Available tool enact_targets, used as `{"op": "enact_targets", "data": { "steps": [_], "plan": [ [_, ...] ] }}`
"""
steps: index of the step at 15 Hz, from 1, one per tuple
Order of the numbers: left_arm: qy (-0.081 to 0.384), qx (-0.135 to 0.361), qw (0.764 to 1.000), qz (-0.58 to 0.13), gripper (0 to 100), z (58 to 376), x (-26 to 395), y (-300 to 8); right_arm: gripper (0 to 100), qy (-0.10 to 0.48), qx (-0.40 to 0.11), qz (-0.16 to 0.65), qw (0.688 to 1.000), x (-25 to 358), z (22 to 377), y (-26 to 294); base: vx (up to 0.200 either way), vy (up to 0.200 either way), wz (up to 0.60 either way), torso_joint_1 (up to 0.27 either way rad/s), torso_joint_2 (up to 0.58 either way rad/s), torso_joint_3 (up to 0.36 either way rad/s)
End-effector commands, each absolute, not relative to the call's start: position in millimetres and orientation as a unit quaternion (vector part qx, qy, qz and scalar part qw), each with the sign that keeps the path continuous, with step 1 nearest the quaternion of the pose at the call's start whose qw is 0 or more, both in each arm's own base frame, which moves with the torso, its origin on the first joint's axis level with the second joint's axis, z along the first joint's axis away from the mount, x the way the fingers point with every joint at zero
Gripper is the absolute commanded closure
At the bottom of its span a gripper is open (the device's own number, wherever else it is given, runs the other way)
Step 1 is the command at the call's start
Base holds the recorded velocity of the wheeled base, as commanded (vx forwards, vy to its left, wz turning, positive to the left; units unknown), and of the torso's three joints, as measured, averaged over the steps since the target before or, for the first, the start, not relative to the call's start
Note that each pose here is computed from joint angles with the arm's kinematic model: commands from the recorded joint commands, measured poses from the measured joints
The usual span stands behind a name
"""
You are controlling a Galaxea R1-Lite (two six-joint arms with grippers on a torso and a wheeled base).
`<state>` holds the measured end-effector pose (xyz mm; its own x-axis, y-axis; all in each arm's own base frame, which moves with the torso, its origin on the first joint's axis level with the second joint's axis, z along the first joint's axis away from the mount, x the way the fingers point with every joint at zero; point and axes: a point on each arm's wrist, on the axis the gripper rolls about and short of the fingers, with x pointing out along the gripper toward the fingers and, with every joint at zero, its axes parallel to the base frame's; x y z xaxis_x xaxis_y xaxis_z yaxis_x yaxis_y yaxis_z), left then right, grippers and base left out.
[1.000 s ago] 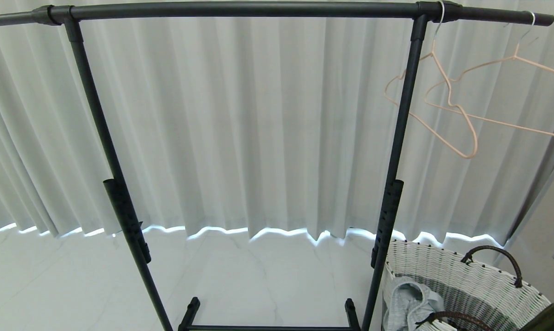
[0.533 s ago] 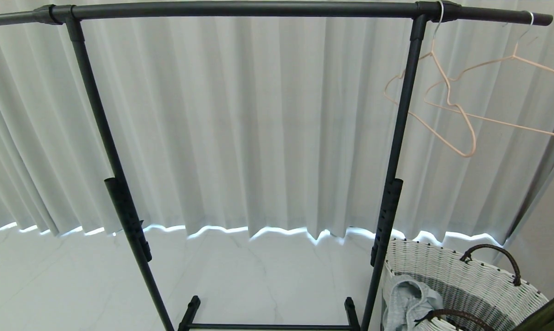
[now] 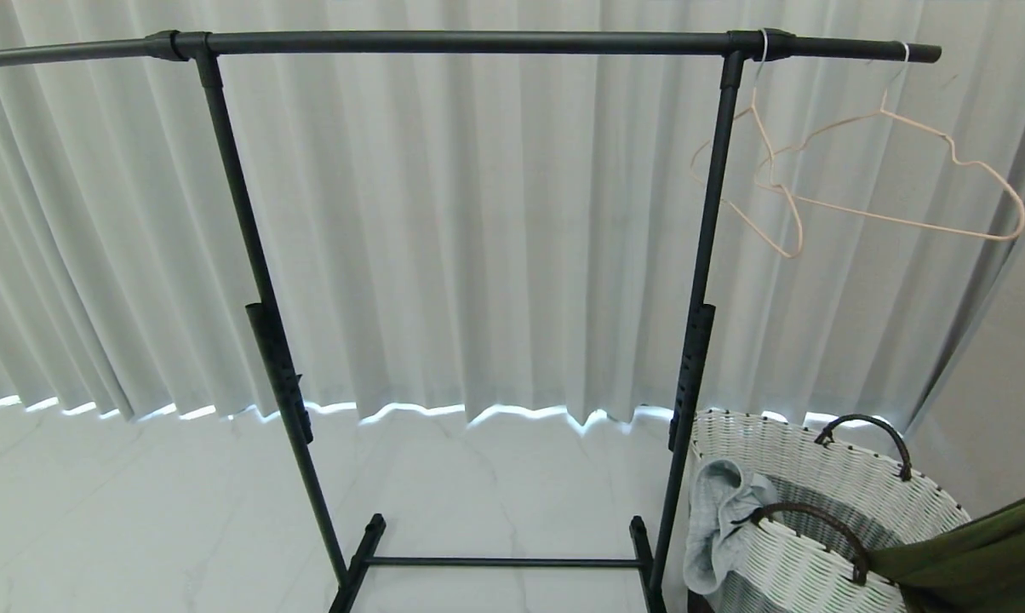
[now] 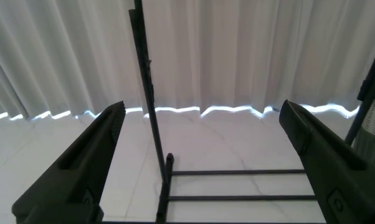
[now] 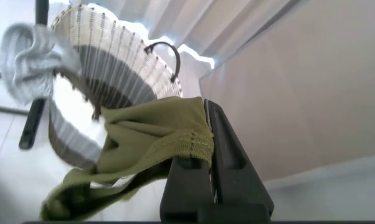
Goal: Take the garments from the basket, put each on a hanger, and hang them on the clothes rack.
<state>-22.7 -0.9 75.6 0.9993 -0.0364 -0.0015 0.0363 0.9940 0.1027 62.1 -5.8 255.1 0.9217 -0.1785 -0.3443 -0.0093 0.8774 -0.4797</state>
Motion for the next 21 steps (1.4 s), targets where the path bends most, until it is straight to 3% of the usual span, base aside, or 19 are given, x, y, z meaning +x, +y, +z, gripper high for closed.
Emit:
{"op": "enact_targets", "data": {
  "steps": [1,7,15,21],
  "plan": [
    [0.000,0.051,0.999,-0.018,0,75.5,-22.7,-0.9,100,0.191,-0.244,-0.041,0.950,62.1,255.6,-5.2,-0.200,0.000,0.00,-0.002,0.00,0.002],
    [0.001,0.052,0.998,-0.018,0,75.5,-22.6,-0.9,100,0.193,-0.249,-0.021,0.949,64.0,253.4,-2.9,0.000,0.000,0.00,0.000,0.00,0.000],
    [0.000,0.054,0.998,-0.018,0,75.5,-22.7,-1.0,100,0.190,-0.254,0.002,0.948,64.8,252.4,0.1,0.000,0.200,0.00,0.003,0.00,0.001],
    [-0.001,0.060,0.998,-0.019,0,75.7,-22.7,-1.0,100,0.190,-0.261,0.054,0.945,64.6,250.5,6.2,0.000,0.000,0.00,0.000,0.00,0.000]
  ]
}}
